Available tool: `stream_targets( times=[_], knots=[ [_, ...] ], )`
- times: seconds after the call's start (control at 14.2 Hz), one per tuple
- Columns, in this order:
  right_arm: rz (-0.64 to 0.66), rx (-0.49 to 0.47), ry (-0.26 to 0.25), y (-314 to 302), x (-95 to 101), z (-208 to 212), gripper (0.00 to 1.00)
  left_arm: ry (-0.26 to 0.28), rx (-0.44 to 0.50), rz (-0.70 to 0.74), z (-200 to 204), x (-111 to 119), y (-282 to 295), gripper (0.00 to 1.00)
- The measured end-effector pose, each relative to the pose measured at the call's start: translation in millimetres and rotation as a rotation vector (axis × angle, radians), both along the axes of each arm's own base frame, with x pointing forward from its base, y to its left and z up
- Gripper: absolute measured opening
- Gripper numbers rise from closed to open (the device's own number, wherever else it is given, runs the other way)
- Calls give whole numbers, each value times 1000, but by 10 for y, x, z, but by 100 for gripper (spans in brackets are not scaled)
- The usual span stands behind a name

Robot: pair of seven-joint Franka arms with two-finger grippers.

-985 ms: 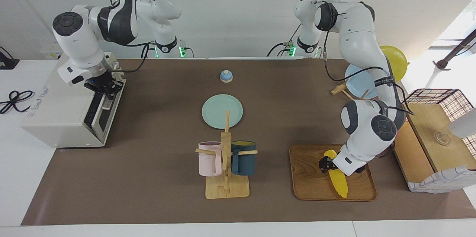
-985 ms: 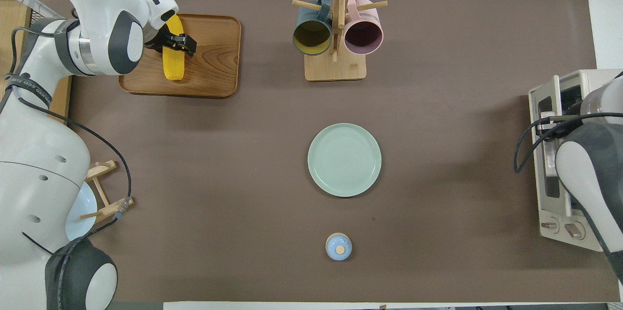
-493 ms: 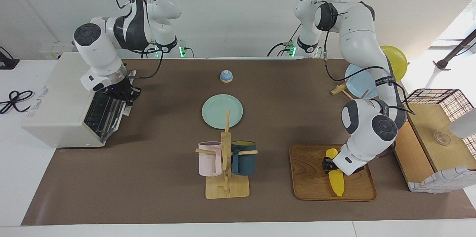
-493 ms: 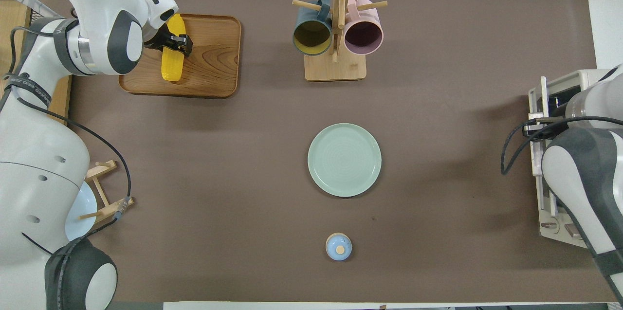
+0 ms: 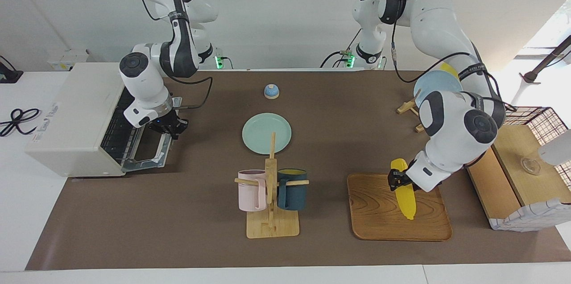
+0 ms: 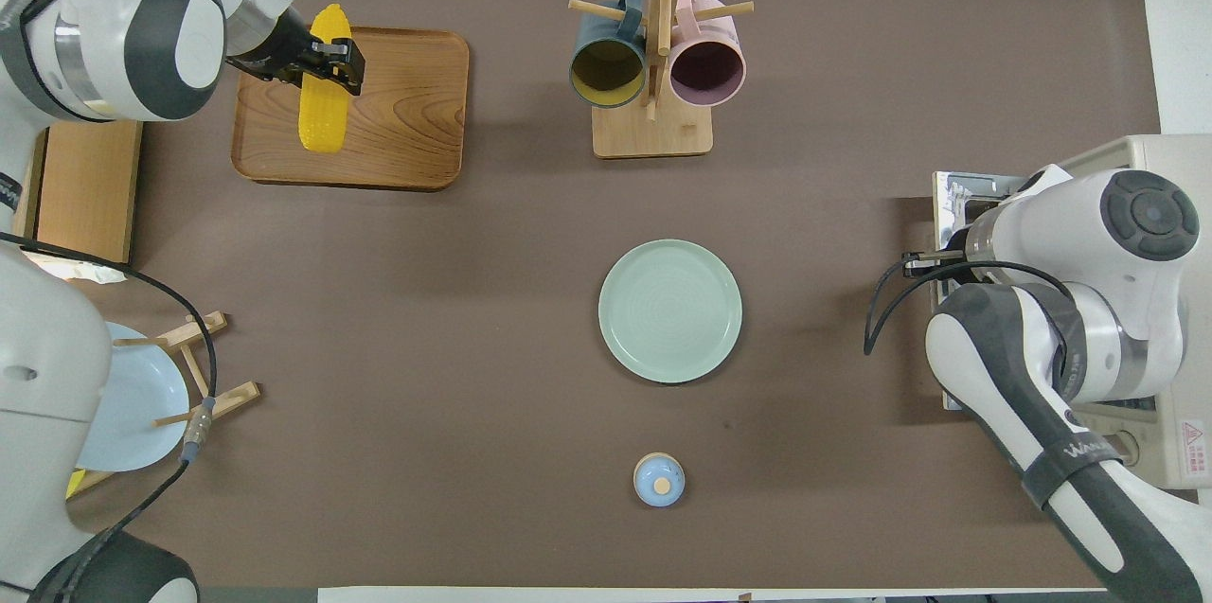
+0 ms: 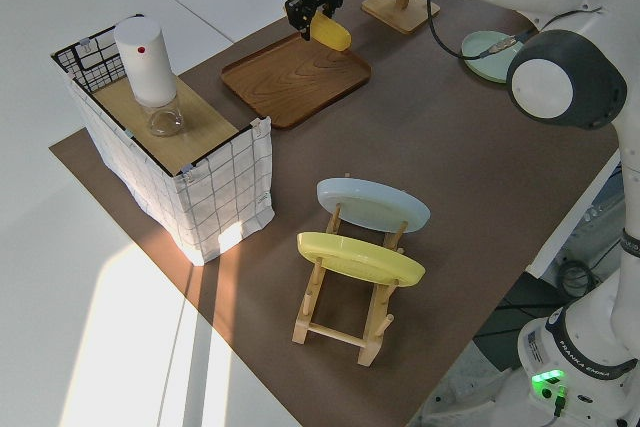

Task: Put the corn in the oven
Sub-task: 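Lower the corn onto the plate while the right gripper opens the oven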

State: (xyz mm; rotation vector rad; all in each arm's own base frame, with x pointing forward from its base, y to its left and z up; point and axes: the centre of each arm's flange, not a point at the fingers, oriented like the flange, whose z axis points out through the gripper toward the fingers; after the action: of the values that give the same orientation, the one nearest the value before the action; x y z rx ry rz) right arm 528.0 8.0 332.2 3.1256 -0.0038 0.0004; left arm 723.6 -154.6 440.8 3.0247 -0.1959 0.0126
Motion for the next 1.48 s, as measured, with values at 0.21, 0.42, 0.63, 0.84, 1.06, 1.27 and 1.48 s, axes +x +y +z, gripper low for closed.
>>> stream_targets(
  times=[0.21,0.42,0.63,0.84,1.06,1.27,1.48],
  knots=[
    [0,2,-1,13,-1,-131,1,15,-13,72,558,-455,-412,57],
    [-23,2,-1,12,0,-136,1,54,0,101,716,-1013,-1023,57],
    [-28,2,-1,12,-3,-140,1,91,18,148,503,-1521,-1689,57],
    [-34,4,-24,15,-38,-209,1,38,-26,190,170,-1990,-2224,57],
    [-40,5,-22,21,-96,-290,1,11,-71,182,-94,-2416,-2554,57],
    [-61,17,-16,38,-118,-310,1,-3,-93,178,-254,-2659,-2816,57],
    [-64,40,-15,179,-122,-303,1,-13,-109,178,-548,-2782,-3049,57]
  ],
)
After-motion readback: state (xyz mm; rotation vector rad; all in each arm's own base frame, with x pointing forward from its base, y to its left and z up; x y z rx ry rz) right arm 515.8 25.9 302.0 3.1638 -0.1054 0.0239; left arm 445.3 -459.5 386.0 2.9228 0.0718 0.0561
